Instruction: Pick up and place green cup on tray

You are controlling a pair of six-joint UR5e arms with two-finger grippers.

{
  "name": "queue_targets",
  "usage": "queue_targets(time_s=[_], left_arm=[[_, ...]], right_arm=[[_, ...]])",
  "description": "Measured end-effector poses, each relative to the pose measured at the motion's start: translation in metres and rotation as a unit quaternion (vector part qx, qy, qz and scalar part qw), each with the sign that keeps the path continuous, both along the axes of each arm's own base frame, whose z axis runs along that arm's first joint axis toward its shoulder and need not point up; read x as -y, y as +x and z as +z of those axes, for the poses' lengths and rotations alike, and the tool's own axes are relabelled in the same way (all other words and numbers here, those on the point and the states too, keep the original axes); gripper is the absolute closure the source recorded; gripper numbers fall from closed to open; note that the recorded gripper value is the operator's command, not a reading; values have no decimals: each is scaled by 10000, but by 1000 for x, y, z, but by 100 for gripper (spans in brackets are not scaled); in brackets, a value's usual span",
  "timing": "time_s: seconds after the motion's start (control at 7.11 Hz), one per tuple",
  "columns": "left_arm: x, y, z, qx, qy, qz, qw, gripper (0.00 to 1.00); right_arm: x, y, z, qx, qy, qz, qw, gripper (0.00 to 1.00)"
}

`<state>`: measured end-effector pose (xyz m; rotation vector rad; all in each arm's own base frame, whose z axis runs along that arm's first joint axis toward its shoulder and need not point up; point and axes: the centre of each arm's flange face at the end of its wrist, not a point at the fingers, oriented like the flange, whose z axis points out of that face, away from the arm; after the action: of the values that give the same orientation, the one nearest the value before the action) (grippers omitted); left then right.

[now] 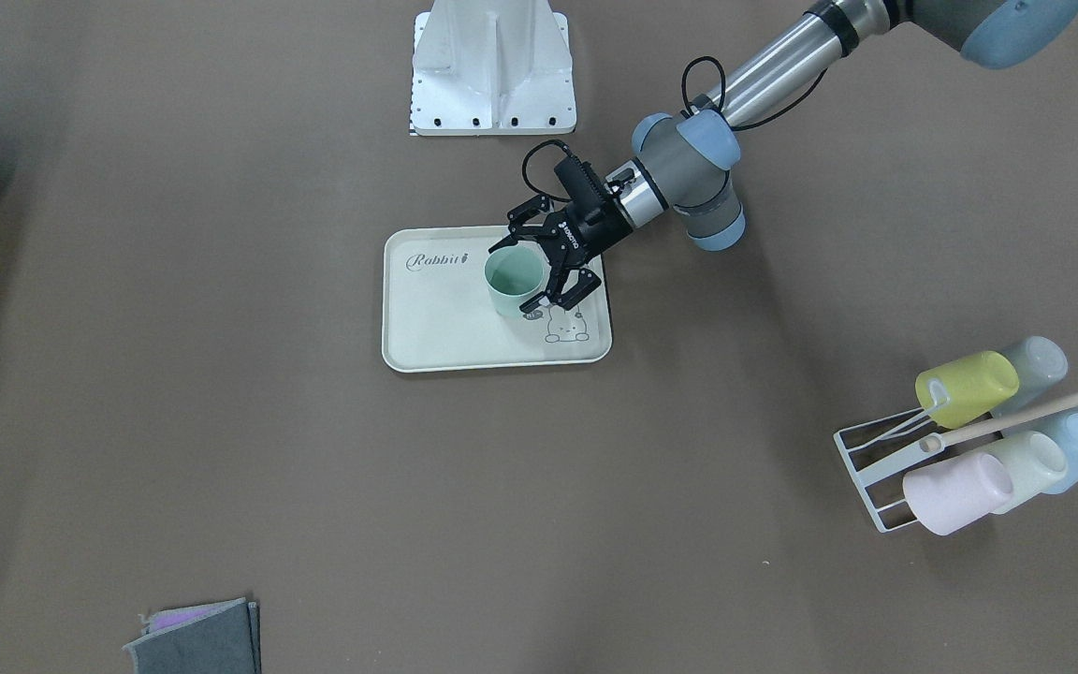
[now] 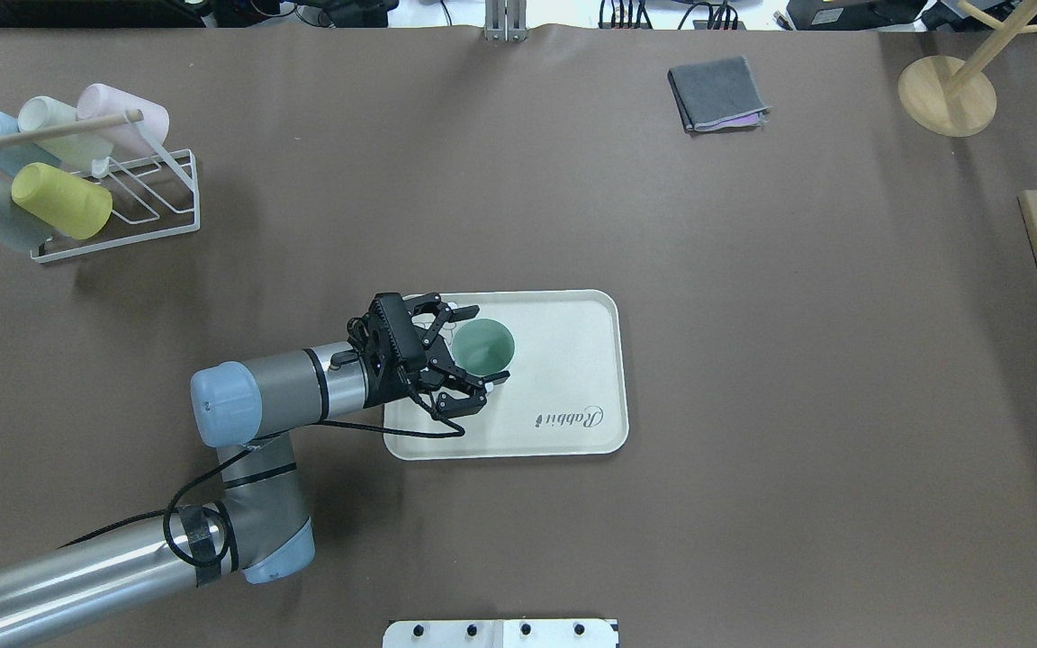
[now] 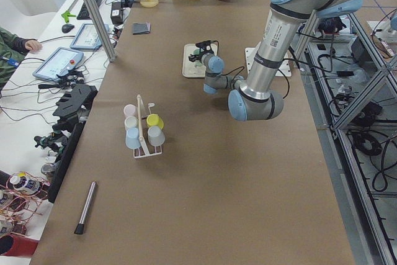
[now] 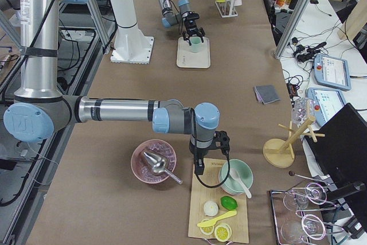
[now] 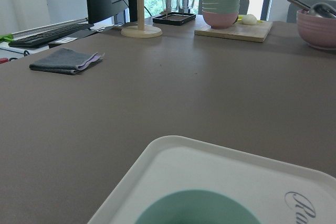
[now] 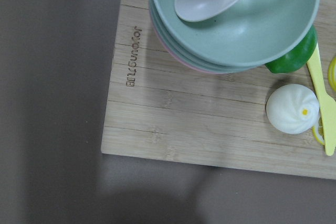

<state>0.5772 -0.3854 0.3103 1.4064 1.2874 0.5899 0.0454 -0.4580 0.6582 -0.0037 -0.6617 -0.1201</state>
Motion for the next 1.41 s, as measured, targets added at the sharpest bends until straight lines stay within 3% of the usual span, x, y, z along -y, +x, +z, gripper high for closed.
queue_targets(time_s=[0.42, 0.84, 0.98, 1.12, 1.27, 1.41], left_arm=[[0, -15, -42, 42, -50, -38, 10000, 2], [47, -50, -87, 998, -466, -460, 9929, 2], [67, -64, -93, 1472, -662, -641, 9848, 2], [87, -78, -94, 2102, -740, -847, 9712, 2], [107, -95, -92, 2806, -685, -1123, 9508, 2], [125, -113, -88, 3503, -578, -1485, 9230, 2]], right_arm=[[1, 0, -2, 12, 9, 0, 10000, 0], [2, 0, -4, 12, 42, 0, 10000, 0], [2, 0, -5, 23, 52, 0, 10000, 0], [3, -1, -6, 46, 66, 0, 10000, 0], [3, -1, -8, 67, 77, 1, 9999, 0], [2, -1, -8, 73, 66, 5, 10000, 0]])
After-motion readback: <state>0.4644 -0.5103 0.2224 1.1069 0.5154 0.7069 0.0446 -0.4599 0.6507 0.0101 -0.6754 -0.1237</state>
